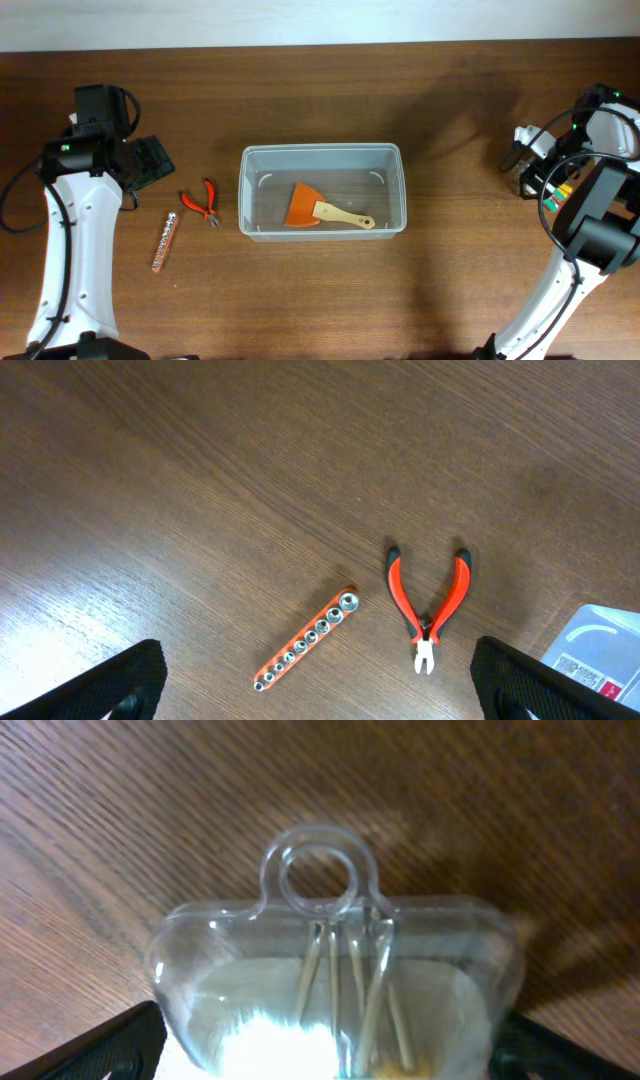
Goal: Pack container
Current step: 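Lower and grasp the packaged tool set with the right gripper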
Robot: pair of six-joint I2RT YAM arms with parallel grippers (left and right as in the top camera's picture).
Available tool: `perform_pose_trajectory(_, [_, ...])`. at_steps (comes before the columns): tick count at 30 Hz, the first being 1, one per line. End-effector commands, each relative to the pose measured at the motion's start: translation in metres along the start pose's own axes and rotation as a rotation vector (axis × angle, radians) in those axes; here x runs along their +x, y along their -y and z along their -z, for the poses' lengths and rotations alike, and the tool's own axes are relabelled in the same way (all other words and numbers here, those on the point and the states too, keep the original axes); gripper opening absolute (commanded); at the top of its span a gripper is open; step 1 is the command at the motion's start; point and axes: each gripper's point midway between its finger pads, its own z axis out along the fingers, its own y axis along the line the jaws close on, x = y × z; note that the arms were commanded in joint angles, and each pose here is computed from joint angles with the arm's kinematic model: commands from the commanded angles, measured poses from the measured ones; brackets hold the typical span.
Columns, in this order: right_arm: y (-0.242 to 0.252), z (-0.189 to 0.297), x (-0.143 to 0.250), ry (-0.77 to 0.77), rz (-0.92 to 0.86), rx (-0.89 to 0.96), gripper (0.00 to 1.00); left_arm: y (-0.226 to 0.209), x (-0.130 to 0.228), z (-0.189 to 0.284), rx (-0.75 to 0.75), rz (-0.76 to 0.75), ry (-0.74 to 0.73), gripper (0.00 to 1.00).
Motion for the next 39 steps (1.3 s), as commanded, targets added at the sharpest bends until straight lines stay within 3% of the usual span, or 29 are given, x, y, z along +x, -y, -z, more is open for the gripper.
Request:
perform_pose_trajectory(1, [-0.0126,-0.0246,0.0075,-0.027,0.004,-0.067,0.96,-0.003,-0.003,0.0017,-0.011,-0.01,0.014,0.99])
perform_pose_trajectory(6, [-0.0182,-0.0313,0.0099,-0.034,0.001,-0.084,0.89,-0.003,-0.0031,0.0017,-0.011,-0.01,0.015,0.99])
perform_pose_trajectory(9, [-0.0183,-0.0321,0.01,-0.034,0.001,-0.084,0.75,-0.003,-0.0031,0.0017,-0.011,-0.01,0.015,0.99])
perform_pose_trajectory(14, [-0.0185,-0.0321,0.01,-0.034,0.0,-0.085,0.72,-0.003,-0.0031,0.0017,-0.011,-0.01,0.015,0.99])
perform_pose_trajectory(17, [-0.0185,-0.0321,0.01,-0.034,-0.007,-0.084,0.63,-0.0031,-0.003,0.0017,-0.012,-0.011,0.015,0.99])
perform_pose_trajectory(28, [-0.0199,-0.0321,0.0058,-0.013,-0.025,-0.092,0.54,-0.0031,-0.003,0.0017,-0.012,-0.011,0.015,0.99])
perform_pose_trajectory(32, [-0.0204,-0.0316,0.0053,-0.01,-0.026,-0.094,0.47,-0.0031,-0.0031,0.0017,-0.012,-0.01,0.015,0.99])
perform_pose_trajectory(39, [-0.0185,-0.0265,0.0004,0.003,-0.05,-0.079,0.07,-0.0031,-0.0031,0.0017,-0.012,-0.011,0.015,0.99])
